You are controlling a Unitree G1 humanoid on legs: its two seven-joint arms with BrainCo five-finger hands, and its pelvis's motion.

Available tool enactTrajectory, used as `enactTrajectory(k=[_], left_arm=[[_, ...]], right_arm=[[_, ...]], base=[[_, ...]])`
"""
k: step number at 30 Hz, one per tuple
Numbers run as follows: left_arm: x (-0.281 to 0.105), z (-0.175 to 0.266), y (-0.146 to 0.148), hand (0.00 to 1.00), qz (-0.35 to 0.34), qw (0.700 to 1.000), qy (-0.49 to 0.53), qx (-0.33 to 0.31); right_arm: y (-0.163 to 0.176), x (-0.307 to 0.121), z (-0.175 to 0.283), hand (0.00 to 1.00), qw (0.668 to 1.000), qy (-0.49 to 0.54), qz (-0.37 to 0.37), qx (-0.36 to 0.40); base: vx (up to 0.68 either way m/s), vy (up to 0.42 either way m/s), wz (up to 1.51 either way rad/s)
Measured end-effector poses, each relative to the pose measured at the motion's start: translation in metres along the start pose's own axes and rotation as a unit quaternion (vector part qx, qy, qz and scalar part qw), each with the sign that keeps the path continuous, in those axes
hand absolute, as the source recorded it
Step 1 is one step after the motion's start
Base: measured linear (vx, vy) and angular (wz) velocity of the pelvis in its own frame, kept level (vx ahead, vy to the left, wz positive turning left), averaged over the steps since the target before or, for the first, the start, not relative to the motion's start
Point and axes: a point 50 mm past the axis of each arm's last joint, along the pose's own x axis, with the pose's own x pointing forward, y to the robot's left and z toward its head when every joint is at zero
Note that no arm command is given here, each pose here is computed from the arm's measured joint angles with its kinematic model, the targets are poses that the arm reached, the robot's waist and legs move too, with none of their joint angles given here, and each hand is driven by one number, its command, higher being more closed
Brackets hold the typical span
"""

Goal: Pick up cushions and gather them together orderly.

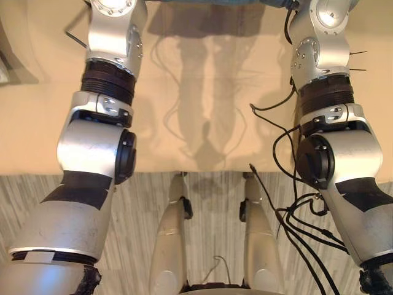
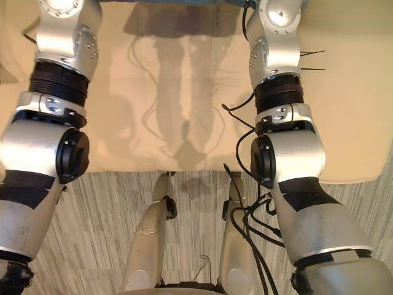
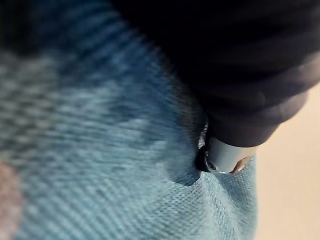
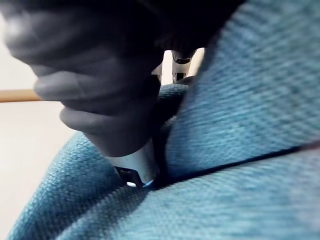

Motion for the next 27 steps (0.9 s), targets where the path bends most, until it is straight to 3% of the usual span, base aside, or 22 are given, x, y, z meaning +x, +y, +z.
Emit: enactTrajectory(k=[6,12,17,22,27], left_arm=[[-0.014,-0.037,0.03,0.0,0.029,0.997,0.06,-0.022],[-0.062,-0.1,0.069,0.0,0.028,0.988,0.148,0.022],[-0.073,-0.102,0.103,0.0,0.051,0.988,0.139,0.042],[-0.092,-0.09,0.136,0.0,0.059,0.991,0.098,0.065],[-0.168,-0.109,0.153,0.0,-0.004,0.985,0.145,0.095]], right_arm=[[0.004,-0.024,-0.044,0.0,0.995,0.076,0.066,0.001],[-0.009,-0.047,-0.067,0.0,0.99,0.081,0.117,-0.022],[-0.022,-0.057,-0.072,0.0,0.989,0.076,0.127,-0.023],[-0.043,-0.077,-0.047,0.0,0.987,-0.003,0.163,-0.012],[-0.093,-0.132,-0.053,0.0,0.981,-0.013,0.182,-0.067]], base=[[0.03,0.033,-0.05],[-0.01,0.014,0.01],[-0.05,-0.032,-0.04],[-0.06,-0.075,0.0],[0.01,-0.087,0.14]])
